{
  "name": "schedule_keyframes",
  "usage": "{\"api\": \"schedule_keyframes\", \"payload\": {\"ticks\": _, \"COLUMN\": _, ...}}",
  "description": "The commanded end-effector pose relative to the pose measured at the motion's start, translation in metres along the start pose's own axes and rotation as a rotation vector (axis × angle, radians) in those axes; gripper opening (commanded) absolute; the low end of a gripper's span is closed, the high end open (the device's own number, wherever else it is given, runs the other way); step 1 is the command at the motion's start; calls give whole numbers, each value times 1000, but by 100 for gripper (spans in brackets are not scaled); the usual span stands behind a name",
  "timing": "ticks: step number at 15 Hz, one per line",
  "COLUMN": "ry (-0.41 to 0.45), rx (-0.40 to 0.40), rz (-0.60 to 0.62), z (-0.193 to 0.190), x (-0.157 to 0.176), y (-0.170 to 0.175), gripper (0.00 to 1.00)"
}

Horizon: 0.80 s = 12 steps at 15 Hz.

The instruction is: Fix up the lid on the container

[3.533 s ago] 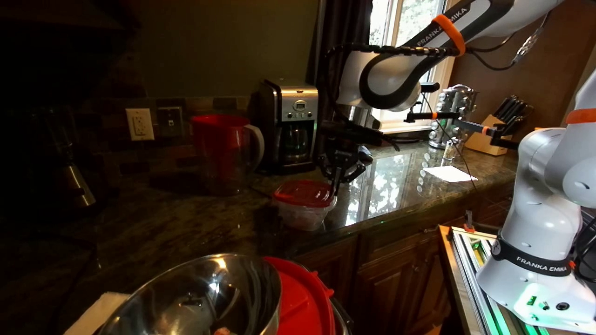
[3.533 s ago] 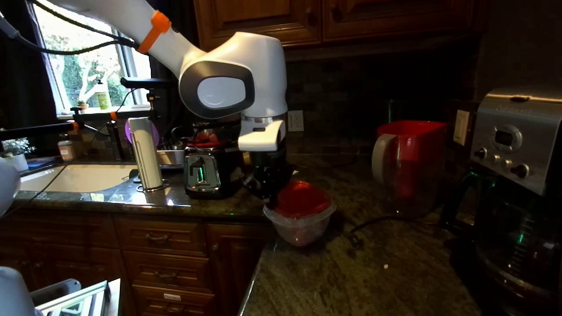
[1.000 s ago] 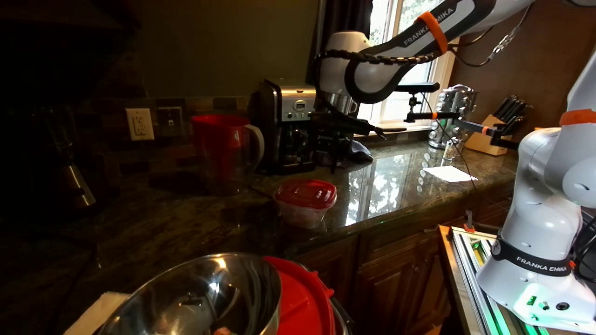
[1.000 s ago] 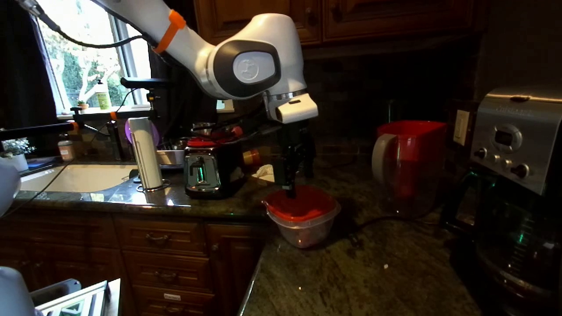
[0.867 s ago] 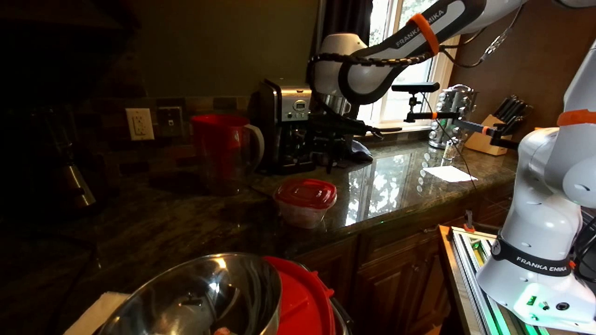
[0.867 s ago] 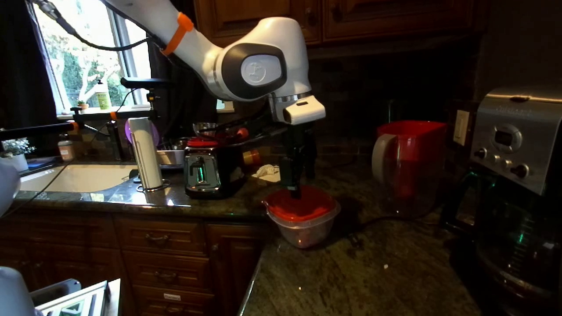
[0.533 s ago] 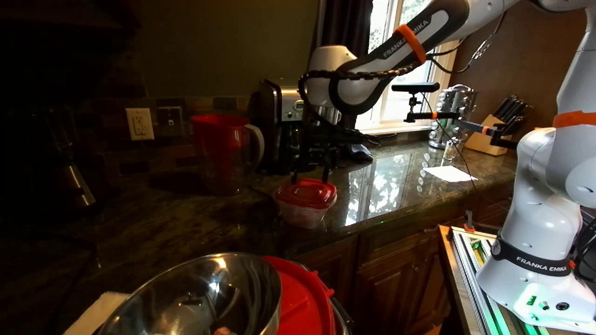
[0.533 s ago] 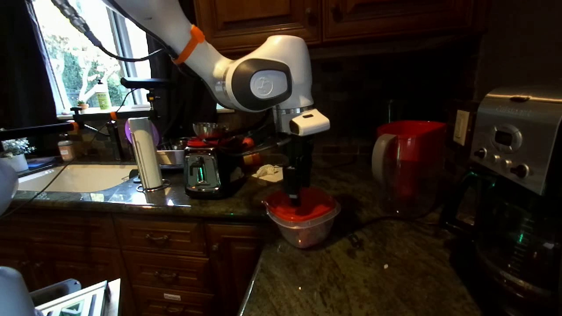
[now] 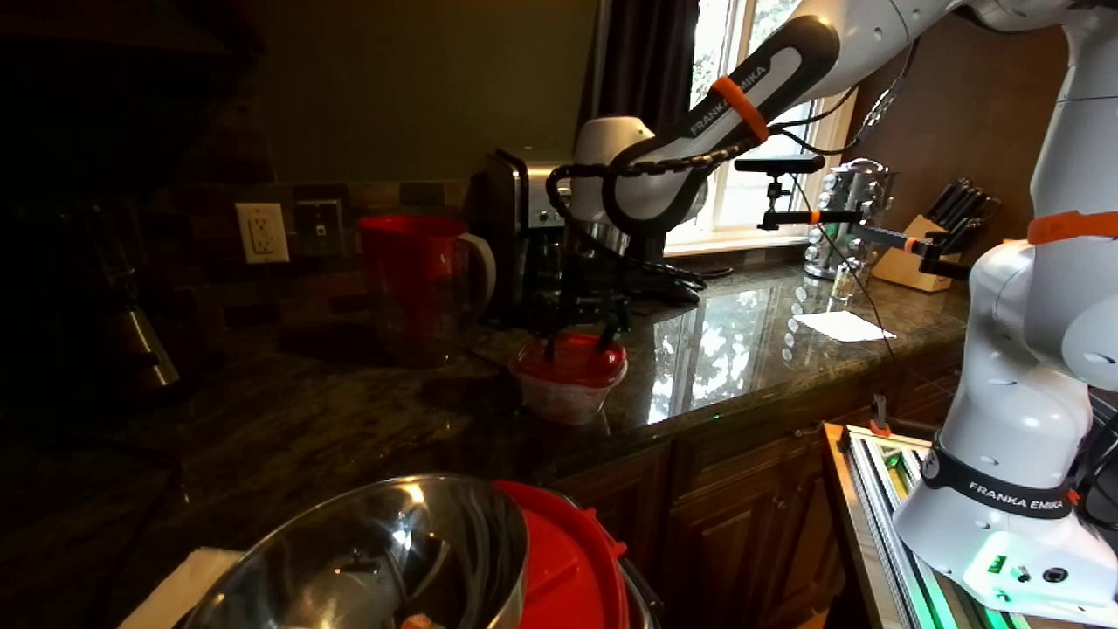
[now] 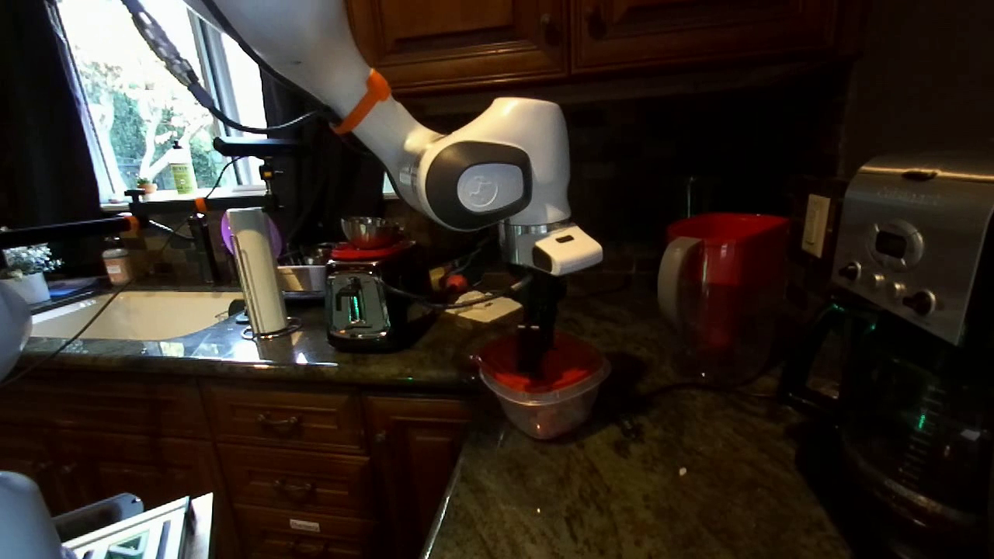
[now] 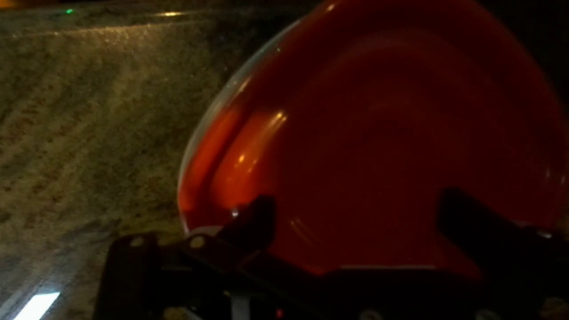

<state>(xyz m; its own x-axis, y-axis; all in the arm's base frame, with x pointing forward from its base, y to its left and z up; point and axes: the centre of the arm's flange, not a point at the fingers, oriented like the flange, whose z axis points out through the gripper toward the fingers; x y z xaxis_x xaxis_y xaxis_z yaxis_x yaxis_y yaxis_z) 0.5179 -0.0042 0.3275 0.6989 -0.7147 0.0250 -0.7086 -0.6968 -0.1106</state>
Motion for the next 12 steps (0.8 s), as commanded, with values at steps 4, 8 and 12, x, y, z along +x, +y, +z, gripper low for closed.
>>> {"api": "schedule_keyframes", "payload": {"ticks": 4, "ry": -41, "rx": 10, "rz": -29, "z": 36, "x": 29, "y": -14, "gripper": 100}}
{"api": "schedule_keyframes", "payload": {"ticks": 8, "ry": 7, "rx": -13, "rz": -14, "z": 28, "x": 48, "y": -27, "gripper": 100}}
{"api": "schedule_keyframes", "payload": {"ticks": 12, "ry": 46, "rx": -49, "rz": -29, "z": 19, "x": 60, "y": -31, "gripper": 100}}
